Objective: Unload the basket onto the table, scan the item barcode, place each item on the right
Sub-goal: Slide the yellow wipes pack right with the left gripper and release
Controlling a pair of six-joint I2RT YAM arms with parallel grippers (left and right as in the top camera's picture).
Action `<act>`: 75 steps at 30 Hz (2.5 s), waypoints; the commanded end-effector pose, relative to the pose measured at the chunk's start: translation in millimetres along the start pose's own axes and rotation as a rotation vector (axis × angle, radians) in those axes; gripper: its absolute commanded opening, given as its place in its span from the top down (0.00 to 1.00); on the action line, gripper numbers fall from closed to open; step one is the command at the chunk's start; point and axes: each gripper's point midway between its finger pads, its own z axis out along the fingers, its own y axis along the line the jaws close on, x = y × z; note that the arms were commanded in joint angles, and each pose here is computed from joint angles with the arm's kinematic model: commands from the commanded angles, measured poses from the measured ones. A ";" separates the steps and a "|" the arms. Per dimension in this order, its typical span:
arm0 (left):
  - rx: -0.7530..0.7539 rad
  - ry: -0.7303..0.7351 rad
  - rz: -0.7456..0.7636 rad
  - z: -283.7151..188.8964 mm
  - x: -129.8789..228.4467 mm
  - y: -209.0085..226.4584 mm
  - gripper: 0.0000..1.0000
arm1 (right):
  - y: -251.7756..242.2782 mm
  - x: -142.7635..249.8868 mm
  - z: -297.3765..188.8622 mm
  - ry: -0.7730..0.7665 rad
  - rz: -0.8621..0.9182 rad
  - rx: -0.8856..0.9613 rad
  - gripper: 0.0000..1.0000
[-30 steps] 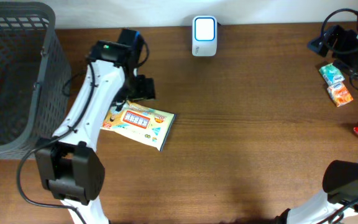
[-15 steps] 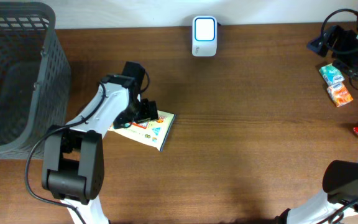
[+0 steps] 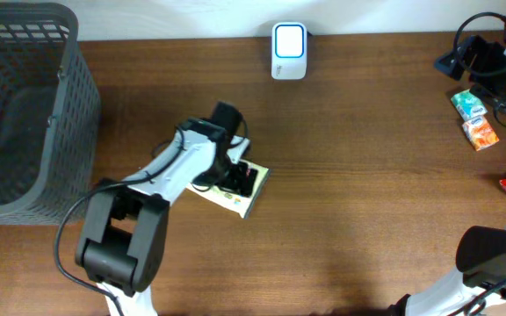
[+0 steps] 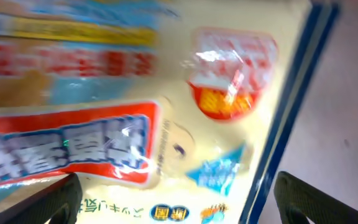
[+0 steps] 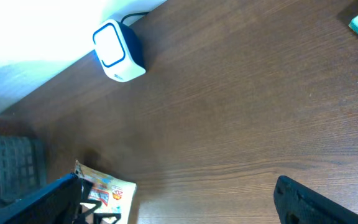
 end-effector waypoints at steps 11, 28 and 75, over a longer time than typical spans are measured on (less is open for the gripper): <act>0.128 0.065 0.491 -19.6 16.8 -94.8 0.00 | 1.7 -0.7 0.0 0.000 -0.002 -0.012 0.01; -0.217 0.157 -0.440 -54.0 32.4 25.3 0.01 | 1.7 -0.7 0.0 0.000 -0.002 -0.012 0.01; 0.599 -0.348 0.160 -54.1 -77.5 -82.4 0.01 | 1.7 -0.7 0.0 0.000 -0.002 -0.012 0.01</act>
